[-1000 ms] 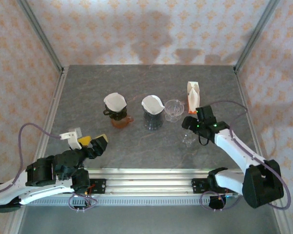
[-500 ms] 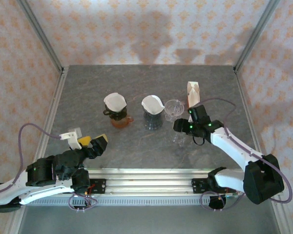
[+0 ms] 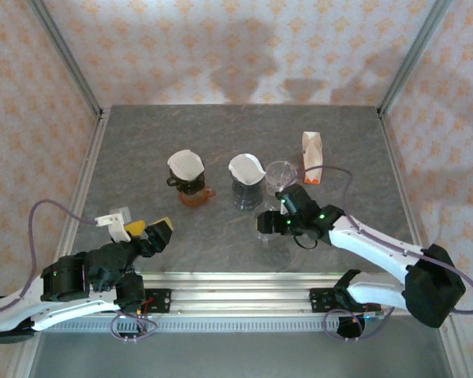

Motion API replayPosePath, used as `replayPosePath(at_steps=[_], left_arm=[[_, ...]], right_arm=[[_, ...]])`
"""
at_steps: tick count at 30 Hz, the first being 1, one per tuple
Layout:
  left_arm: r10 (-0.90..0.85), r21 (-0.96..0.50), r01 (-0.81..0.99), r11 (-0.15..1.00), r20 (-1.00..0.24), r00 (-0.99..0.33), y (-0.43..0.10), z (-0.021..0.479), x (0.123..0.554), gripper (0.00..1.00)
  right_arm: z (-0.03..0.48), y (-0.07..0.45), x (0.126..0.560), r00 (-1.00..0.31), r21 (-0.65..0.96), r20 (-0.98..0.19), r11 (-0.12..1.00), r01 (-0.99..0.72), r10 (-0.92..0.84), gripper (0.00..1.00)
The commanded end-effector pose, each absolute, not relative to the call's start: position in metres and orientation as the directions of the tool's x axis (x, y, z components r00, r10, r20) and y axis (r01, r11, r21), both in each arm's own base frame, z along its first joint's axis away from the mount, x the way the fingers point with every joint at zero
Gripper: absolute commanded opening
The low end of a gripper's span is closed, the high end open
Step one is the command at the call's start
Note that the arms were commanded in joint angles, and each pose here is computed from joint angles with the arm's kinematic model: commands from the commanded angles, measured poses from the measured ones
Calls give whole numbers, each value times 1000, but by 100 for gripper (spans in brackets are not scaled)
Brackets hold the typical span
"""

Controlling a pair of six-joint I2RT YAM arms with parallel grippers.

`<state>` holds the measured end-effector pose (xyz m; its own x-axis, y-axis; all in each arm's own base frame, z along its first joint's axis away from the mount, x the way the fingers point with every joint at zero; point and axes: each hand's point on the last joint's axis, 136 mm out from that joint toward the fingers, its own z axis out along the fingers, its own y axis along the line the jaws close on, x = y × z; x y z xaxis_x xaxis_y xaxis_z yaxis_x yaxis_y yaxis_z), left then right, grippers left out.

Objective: Place the coffee filter in the dripper

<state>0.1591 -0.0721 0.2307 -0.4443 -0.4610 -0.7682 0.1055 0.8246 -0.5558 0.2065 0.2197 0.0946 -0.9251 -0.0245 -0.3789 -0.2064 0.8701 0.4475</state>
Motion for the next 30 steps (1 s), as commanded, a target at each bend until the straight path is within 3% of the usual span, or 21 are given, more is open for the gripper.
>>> replayPosePath(at_steps=[1, 8, 17, 26, 30], left_arm=[[-463, -536, 66, 841, -779, -422, -63, 224, 161, 100], [-457, -535, 67, 842, -774, -439, -66, 218, 160, 100], [-437, -520, 74, 851, -778, -451, -76, 212, 163, 100], [-425, -519, 89, 850, -775, -468, -84, 207, 163, 100], [-426, -529, 92, 844, -764, -484, -89, 200, 162, 100]], right_arm=[[94, 245, 205, -922, 448, -384, 864, -230, -47, 74], [96, 278, 198, -908, 433, -407, 853, -291, -104, 79], [121, 247, 203, -877, 375, -478, 890, -258, -53, 82], [151, 202, 244, -822, 463, -533, 882, -83, 202, 69], [145, 223, 254, -854, 469, -508, 868, -163, 114, 67]])
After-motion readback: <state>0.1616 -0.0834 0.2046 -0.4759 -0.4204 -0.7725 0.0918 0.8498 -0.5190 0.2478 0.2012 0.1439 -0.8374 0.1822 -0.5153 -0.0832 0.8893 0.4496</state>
